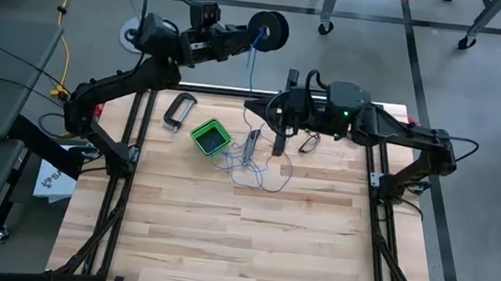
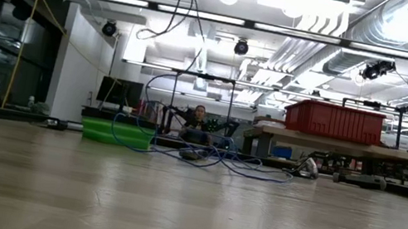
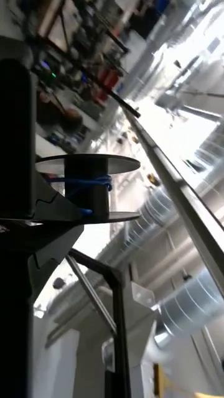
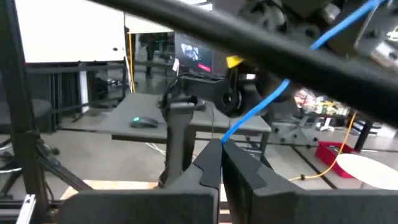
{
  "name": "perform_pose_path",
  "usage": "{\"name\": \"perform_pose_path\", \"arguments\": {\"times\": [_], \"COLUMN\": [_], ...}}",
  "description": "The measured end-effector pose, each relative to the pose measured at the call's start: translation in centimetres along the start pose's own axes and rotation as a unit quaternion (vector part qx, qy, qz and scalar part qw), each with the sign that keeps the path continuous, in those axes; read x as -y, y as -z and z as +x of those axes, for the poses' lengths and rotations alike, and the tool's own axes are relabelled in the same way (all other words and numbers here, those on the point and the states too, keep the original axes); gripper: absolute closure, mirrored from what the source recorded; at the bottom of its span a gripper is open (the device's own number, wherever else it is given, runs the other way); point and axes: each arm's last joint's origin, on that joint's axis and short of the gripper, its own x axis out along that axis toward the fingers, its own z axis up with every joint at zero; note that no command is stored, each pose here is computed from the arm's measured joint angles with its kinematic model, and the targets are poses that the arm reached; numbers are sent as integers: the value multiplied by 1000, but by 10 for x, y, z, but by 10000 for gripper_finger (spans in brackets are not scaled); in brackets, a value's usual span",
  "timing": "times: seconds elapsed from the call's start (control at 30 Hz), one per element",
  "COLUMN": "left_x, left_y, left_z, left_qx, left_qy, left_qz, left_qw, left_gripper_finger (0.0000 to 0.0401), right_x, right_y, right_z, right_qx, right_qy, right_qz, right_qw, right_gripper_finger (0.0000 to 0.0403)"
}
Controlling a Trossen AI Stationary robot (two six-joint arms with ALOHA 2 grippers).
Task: Coil cords
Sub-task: Coil the blue wire onto the spool
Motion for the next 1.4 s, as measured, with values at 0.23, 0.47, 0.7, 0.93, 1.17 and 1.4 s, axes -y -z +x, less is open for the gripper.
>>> {"name": "perform_pose_path", "arguments": {"times": [0.23, 0.47, 0.7, 0.93, 1.17, 1.4], "left_x": [10, 22, 32, 25, 14, 3], "left_y": [-11, -5, 8, 36, 54, 57], "left_z": [-16, -34, -31, -17, 3, 20], "left_qx": [-69, -146, -177, -242, -245, -189], "left_qy": [-48, -139, -133, -108, -48, 38], "left_qz": [-37, -91, -135, -219, -230, -220], "left_qw": [996, 975, 966, 939, 941, 956], "left_gripper_finger": [401, 401, 401, 401, 401, 401], "right_x": [5, 19, 33, 41, 49, 51], "right_y": [-11, -31, -32, -30, -28, -26], "right_z": [-26, -52, -54, -49, -46, -40], "right_qx": [-20, 21, 27, 39, 48, 53], "right_qy": [16, 40, 61, 38, 6, 19], "right_qz": [-15, -24, -29, -32, -22, 28], "right_qw": [1000, 999, 997, 998, 999, 998], "right_gripper_finger": [402, 403, 403, 403, 403, 394]}}
